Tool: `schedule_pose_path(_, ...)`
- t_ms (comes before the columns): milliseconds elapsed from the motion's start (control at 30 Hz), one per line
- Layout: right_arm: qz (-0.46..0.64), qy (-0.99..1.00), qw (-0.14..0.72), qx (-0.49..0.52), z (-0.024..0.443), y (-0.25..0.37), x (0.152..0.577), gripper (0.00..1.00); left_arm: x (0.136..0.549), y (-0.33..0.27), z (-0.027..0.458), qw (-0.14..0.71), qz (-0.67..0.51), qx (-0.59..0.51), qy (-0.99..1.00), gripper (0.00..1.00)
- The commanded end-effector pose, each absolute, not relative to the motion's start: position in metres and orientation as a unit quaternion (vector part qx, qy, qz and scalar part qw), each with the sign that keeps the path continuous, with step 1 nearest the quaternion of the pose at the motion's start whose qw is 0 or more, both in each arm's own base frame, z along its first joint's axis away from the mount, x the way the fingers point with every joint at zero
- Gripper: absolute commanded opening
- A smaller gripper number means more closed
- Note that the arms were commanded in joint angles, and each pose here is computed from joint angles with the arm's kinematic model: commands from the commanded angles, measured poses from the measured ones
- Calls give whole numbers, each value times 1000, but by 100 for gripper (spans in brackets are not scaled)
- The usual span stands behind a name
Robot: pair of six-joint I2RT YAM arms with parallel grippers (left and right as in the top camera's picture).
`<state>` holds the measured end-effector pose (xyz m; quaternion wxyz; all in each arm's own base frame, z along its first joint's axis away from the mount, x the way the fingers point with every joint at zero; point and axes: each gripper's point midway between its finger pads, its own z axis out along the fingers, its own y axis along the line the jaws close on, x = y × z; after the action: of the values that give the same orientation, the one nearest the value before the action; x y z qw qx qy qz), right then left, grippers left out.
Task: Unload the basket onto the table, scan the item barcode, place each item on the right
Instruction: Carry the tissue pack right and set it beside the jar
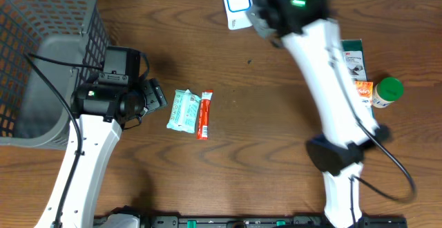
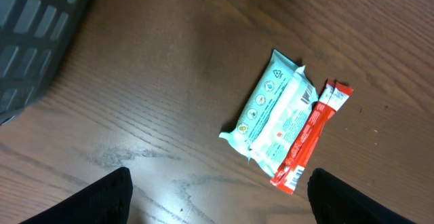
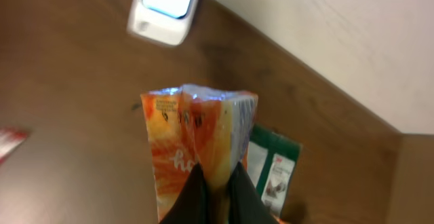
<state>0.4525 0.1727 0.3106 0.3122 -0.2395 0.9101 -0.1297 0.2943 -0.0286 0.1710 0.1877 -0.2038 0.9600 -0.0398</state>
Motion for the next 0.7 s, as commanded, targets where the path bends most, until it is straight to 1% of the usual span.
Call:
schedule_pose_path(0, -30, 932, 269, -243, 311, 180, 415, 1, 295, -25, 173, 192, -33, -203, 960, 83)
schedule_pose_path(67, -23, 945, 240, -221, 314, 164, 394, 1, 295, -25, 173, 192, -33, -203, 960, 83)
schedule_pose_path(267, -12, 954, 251, -164, 330, 142, 383, 1, 295, -25, 173, 192, -33, -203, 960, 83)
schedule_pose_path(367, -13, 960, 238, -148, 329, 131, 367, 1, 295, -25, 173, 192, -33, -203, 960, 83)
schedule_pose_path(500, -27, 969, 199, -142, 314, 113, 339, 1, 295, -25, 173, 192, -33, -203, 960, 84)
schedule_pose_path(667, -120, 982, 133, -67, 276, 60, 316, 1, 295, -25, 173, 192, -33, -203, 960, 84)
